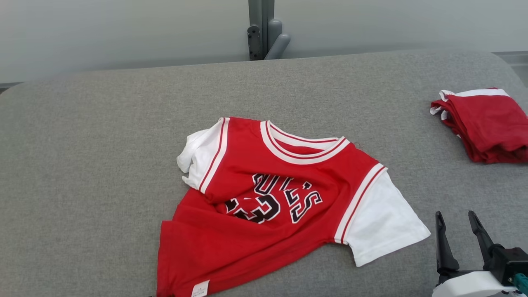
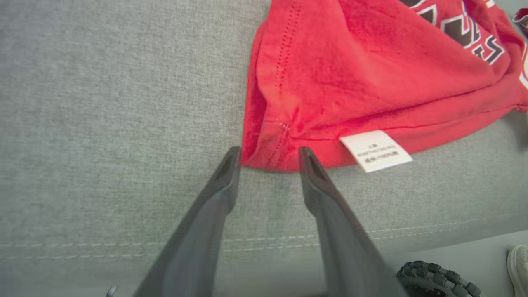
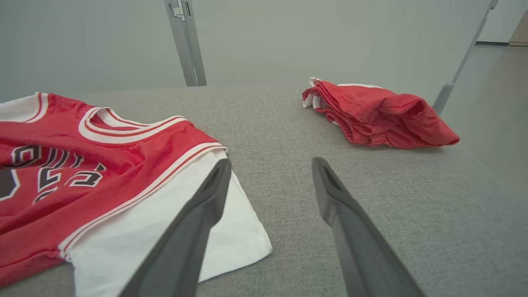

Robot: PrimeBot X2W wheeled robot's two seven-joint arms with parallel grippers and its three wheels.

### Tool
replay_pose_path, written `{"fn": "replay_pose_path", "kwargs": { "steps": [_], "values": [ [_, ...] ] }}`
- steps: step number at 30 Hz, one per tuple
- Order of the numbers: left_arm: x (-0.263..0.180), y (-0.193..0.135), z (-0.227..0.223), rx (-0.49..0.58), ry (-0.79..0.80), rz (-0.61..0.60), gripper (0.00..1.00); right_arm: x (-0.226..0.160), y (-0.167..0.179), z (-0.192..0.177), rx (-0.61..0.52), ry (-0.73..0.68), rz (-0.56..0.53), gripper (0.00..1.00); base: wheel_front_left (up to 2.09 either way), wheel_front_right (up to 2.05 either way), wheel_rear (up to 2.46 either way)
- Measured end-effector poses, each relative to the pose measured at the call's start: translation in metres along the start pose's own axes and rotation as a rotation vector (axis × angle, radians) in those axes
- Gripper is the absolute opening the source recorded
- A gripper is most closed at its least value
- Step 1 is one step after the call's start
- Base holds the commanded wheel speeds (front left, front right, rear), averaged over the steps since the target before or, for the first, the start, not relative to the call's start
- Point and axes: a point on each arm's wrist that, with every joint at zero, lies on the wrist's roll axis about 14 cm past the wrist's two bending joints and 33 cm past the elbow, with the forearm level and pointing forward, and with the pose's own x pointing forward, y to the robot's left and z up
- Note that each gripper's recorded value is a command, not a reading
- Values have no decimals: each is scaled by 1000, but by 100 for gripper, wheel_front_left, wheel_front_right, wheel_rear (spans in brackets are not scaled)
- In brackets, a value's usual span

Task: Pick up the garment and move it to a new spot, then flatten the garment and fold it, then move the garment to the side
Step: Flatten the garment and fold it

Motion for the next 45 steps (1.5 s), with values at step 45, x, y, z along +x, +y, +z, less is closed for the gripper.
{"fn": "replay_pose_path", "kwargs": {
  "steps": [45],
  "values": [
    [-42,4,101,218,-583,122,100,-12,11,48,-84,-153,46,100,0,0,0]
  ]
}}
